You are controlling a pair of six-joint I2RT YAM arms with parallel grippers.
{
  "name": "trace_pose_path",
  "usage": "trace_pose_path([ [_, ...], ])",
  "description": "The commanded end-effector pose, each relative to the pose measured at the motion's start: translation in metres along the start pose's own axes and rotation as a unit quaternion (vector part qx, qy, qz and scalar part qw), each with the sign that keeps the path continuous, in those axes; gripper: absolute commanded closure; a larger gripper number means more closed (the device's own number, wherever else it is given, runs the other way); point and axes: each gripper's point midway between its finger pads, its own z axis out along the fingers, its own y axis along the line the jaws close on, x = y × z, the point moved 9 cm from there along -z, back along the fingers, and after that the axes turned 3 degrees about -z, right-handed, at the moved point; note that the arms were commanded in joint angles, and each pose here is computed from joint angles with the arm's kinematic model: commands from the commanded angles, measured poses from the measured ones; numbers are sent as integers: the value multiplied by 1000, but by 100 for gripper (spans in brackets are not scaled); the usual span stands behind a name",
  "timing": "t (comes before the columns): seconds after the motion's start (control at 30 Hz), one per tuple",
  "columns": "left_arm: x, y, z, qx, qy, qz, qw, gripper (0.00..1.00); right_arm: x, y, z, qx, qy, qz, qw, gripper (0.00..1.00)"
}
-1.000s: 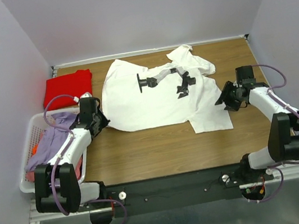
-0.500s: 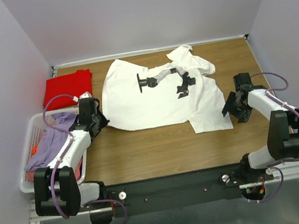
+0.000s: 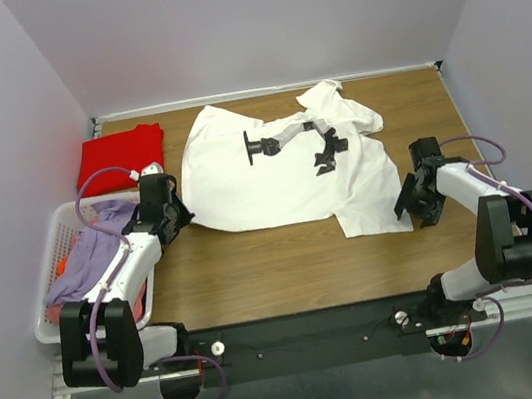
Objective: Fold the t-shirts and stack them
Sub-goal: Flatten the tshirt out
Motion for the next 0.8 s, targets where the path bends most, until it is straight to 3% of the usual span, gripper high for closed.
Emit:
trace_pose_path([
  [0.0,-8,-4,-2,15,-18,0,1000,100,9,-3,0,22,9,-7,1000,34],
  [0.27,-6,-3,-1,14,-14,-1,1000,100,19,1,12,20,32,-6,999,45],
  [0.53,-4,-2,-2,12,-14,2,1000,100,41,6,34,-24,77,18,997,70],
  [0.77,-7,-1,-4,8,-19,4,1000,100,31,8,26,-27,45,20,998,96],
])
